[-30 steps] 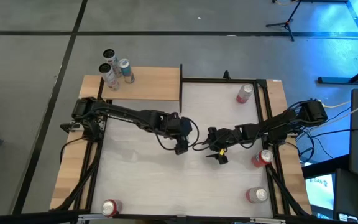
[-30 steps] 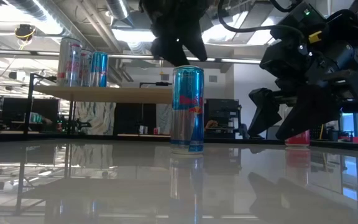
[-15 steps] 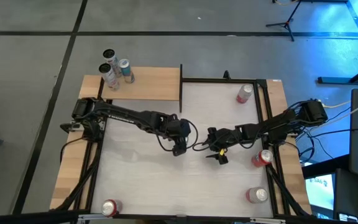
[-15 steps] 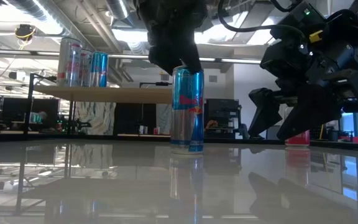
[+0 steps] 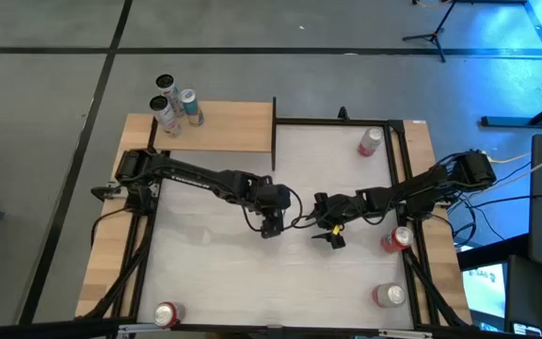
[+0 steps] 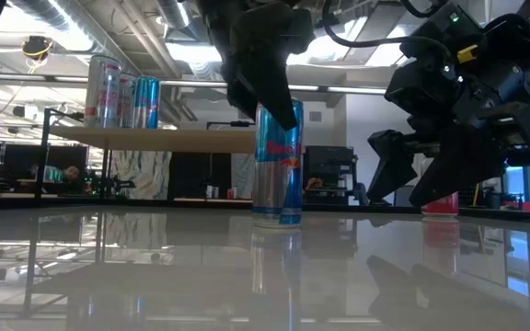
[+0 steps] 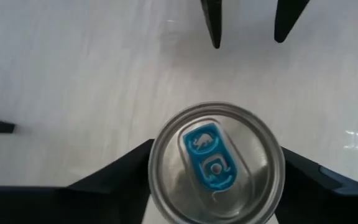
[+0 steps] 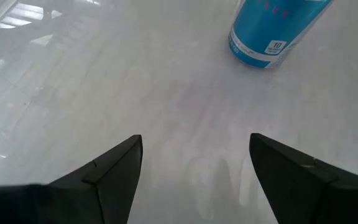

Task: Place canned beverage on shelf
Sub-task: Put the blue soda can on the shelf aligned with the blue soda can

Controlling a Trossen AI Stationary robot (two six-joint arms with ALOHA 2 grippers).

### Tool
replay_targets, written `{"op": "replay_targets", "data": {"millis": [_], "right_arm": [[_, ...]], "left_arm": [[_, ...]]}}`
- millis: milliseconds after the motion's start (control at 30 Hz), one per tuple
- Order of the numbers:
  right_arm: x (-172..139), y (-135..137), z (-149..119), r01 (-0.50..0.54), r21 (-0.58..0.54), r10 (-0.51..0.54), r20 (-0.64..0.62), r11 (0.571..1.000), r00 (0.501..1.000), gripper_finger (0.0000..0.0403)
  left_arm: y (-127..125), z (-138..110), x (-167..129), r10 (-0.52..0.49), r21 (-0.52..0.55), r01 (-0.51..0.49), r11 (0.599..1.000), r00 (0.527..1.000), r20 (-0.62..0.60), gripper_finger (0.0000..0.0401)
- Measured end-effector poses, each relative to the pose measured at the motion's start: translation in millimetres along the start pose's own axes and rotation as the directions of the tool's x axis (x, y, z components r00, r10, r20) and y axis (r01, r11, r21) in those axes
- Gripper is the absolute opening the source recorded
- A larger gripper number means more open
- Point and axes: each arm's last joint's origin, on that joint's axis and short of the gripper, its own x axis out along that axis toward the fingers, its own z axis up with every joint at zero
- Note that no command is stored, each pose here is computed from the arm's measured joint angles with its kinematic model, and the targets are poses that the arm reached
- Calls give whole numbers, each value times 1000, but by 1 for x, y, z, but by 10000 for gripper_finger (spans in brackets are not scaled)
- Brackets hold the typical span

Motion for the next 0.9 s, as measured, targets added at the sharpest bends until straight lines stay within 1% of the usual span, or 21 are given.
{"op": "replay_targets", "data": {"millis": [100,233,333,400,600,767,900], "right_arm": [[0,0,0,0,0,0,0,1000,1000,293],[0,0,0,0,0,0,-1,1000,1000,293],[0,0,0,0,0,0,-3,1000,1000,293],[0,0,0,0,0,0,-3,1000,1000,293],[0,0,0,-1,1,1,-4,1000,1000,293],[0,0,0,-8,0,8,-2,1000,1000,293],[0,0,0,-8,0,8,0,1000,1000,293]], "left_arm": [[0,0,0,-5,29,5,1000,1000,-1,210],[1,-1,-5,-1,67,2,998,1000,-6,209],[1,-1,-20,1,77,-1,997,1000,-7,209],[2,2,-37,17,62,-17,998,1000,-2,209],[9,-3,-94,125,52,-123,991,992,-26,209],[29,-20,-147,246,8,-246,969,968,-50,209],[45,-33,-181,268,-39,-269,962,963,-40,209]]}}
